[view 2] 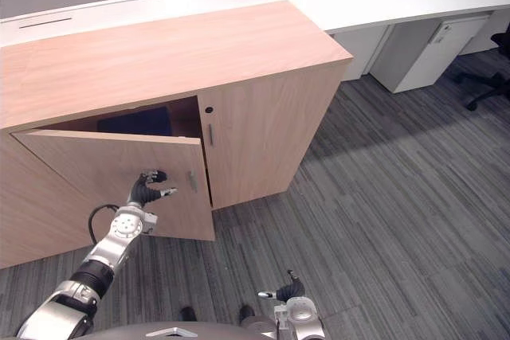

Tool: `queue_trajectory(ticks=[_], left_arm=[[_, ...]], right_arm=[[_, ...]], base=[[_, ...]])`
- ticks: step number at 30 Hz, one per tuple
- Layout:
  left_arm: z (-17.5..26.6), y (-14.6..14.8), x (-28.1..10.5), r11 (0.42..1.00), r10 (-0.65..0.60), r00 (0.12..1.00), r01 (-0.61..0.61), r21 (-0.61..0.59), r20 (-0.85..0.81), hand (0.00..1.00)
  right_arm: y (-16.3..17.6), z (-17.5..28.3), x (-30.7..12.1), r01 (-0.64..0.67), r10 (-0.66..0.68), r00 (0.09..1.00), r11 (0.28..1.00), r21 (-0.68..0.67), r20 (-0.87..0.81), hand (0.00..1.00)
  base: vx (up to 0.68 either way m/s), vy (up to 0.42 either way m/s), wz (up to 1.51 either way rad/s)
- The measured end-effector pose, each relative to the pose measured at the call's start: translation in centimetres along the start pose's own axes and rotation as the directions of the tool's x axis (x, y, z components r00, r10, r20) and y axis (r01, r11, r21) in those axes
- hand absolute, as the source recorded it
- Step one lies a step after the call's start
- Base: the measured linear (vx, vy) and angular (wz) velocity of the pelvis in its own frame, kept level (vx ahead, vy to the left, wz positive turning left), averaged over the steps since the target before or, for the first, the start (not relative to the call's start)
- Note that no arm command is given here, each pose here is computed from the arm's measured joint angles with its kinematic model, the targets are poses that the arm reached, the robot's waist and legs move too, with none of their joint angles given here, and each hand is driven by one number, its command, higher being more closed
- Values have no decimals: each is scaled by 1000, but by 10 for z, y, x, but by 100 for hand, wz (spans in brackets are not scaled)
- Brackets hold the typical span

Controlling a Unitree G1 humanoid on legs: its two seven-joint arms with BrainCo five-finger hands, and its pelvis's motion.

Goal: Walk over to the cabinet, pick up the folder, carry it to the office cabinet, place the folder inside the office cabinet, then close the office cabinet door

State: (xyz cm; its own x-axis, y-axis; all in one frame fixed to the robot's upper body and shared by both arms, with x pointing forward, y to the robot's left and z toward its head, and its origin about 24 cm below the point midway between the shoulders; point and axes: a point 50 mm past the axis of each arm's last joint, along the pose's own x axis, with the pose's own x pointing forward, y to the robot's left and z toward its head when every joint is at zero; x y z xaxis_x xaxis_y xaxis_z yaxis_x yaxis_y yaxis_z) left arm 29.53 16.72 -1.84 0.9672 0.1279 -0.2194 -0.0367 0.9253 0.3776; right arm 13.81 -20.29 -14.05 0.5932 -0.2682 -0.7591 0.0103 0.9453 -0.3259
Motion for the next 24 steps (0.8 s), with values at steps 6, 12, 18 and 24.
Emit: queue_trajectory(ticks=[6, 12, 18, 24], left_arm=[[2, 7, 2, 1000, 29, 1000, -29, 6, 7, 0], [-3, 1, -14, 999, -8, 1000, 9, -39, 27, 0], [-42, -13, -46, 986, -88, 991, 73, -149, -98, 0], [-81, -20, -82, 970, -182, 957, 137, -200, -225, 0]], right_arm=[[1, -1, 0, -9, 9, 1000, 1000, -15, 0, 0], [1, -5, 0, -10, 10, 1000, 1000, -15, -24, 0], [-1, -8, 0, -7, 7, 999, 1000, -9, -41, 0], [-3, -8, 0, -3, 2, 999, 1000, -9, -45, 0]], base=[[-2, 7, -9], [2, -27, 9], [-43, -31, 12], [-62, -7, 15]])
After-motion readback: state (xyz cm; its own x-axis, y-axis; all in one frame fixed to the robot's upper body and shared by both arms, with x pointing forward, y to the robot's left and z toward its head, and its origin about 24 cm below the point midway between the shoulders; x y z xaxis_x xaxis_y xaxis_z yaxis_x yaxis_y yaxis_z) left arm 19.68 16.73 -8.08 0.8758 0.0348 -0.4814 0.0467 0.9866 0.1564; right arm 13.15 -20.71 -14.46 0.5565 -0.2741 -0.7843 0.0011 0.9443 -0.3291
